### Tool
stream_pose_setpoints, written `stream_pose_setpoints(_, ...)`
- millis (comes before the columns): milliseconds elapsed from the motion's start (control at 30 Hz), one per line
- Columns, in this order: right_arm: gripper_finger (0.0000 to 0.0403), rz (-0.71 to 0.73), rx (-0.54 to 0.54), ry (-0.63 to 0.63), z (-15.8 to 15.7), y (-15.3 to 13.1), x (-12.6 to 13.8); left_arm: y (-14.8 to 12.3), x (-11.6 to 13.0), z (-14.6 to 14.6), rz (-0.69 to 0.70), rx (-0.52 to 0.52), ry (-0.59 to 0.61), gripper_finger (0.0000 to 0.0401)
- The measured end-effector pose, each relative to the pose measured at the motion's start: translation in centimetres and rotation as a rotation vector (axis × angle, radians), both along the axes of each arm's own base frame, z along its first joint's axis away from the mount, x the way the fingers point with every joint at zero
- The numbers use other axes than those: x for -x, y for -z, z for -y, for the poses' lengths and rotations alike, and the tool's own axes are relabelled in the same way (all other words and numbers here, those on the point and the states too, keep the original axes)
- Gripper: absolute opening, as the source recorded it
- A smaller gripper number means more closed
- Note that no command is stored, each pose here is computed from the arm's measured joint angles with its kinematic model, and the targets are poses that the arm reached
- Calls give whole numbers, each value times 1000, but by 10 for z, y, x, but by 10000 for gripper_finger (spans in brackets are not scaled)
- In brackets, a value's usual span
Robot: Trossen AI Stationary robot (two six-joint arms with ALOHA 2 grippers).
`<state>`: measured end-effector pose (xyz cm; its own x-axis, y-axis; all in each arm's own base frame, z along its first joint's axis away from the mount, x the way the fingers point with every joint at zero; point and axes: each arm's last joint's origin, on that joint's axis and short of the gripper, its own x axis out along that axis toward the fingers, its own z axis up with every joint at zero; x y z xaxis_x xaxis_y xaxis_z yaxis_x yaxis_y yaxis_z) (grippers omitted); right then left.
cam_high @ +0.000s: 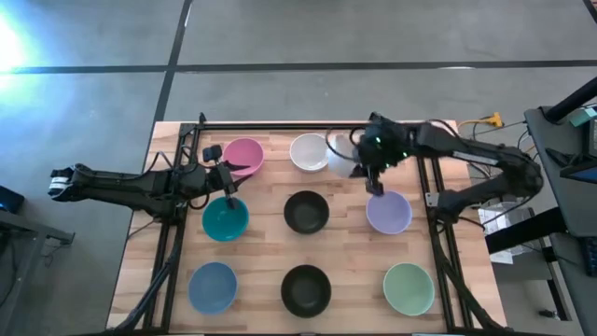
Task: Nest bowls inside each other
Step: Stack the right white bowl on top of the top black bowl
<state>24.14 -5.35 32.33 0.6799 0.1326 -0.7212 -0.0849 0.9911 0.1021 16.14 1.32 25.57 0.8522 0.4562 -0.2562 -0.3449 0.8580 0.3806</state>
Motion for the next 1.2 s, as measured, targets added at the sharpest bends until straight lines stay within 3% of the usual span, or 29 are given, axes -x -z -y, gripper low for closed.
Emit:
stream_pose_setpoints(100, 9, 105, 44, -158, -32, -6, -7, -1, -1, 0, 10, 0, 0, 95)
stream_pose_setpoints(267, 9, 101, 264, -386, -82, 3, -20, -3, -1, 0, 24, 0, 0, 95)
stream_pose_setpoints(333, 9, 75, 312, -388, -95, 6, -30, -5, 0, 0, 30, 0, 0, 95)
stream_pose_setpoints(467, 9, -13, 303, -379, -108, 7, -55, -7, 0, 0, 38, -1, 1, 95)
stream_pose_setpoints(800, 9, -457, 417, -463, -118, 30, -128, -13, 6, 0, 66, -23, 6, 95)
stream_pose_setpoints(1033, 9, -571, 454, -513, -124, 51, -163, -12, 10, 0, 75, -24, 5, 95)
stream_pose_setpoints(1200, 9, -640, 453, -534, -126, 59, -173, -11, 11, 0, 63, -24, 6, 95)
